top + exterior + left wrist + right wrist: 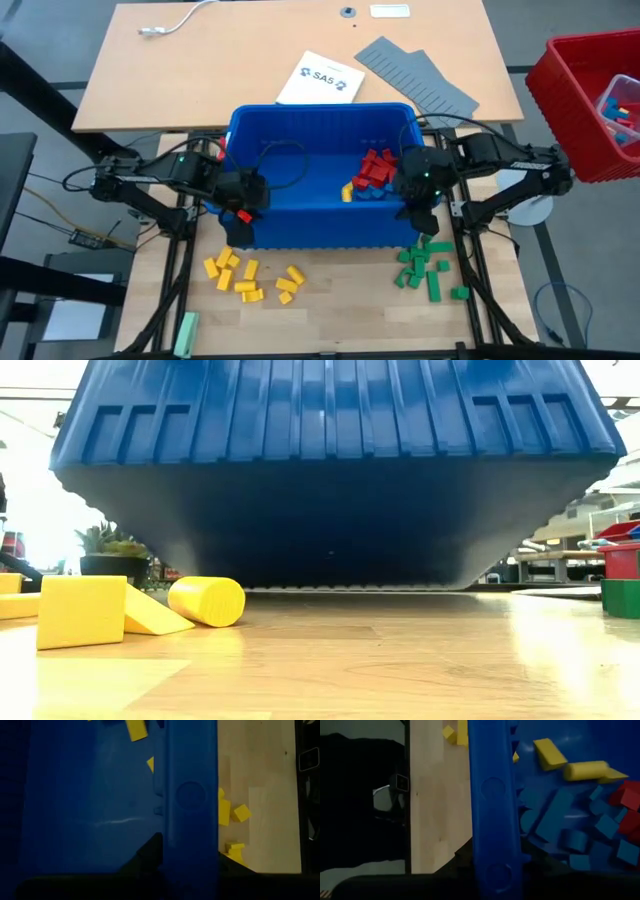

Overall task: Sort blocks
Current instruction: Adjust the blue bin

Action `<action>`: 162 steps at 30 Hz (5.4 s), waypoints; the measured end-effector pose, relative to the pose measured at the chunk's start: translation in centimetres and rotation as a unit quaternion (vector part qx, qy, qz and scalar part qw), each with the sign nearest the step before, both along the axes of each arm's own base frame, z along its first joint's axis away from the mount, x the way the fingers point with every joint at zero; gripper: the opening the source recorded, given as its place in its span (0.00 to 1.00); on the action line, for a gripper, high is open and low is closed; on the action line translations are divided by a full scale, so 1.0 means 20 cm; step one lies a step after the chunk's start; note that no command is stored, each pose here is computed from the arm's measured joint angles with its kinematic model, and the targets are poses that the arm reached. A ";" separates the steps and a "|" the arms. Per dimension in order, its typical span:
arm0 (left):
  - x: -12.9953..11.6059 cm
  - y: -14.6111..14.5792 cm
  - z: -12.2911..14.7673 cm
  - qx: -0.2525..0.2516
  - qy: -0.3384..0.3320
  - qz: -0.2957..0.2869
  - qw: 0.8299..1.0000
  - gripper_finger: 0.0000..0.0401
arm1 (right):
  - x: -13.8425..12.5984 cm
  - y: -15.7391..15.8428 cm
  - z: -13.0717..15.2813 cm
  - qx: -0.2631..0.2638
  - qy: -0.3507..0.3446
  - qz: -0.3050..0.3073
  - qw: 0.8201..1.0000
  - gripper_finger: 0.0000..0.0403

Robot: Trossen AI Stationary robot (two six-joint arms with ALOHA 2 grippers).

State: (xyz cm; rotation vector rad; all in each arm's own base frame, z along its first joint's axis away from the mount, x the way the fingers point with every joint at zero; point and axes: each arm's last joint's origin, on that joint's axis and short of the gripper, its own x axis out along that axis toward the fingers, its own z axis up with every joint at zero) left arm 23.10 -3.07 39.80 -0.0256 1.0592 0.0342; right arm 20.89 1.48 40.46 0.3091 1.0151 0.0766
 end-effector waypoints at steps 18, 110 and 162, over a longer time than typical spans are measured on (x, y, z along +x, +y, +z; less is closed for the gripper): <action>0.00 0.01 0.01 -0.002 0.000 0.003 1.000 0.19 | 0.00 -0.01 0.00 0.001 -0.002 -0.001 1.000 0.19; 0.00 0.21 0.13 0.021 -0.079 0.032 0.996 0.20 | -0.08 -0.19 0.11 -0.019 -0.031 -0.010 0.999 0.18; 0.17 0.01 -0.10 0.013 -0.164 -0.069 0.984 0.58 | 0.08 0.06 -0.08 -0.041 -0.064 0.026 0.997 0.61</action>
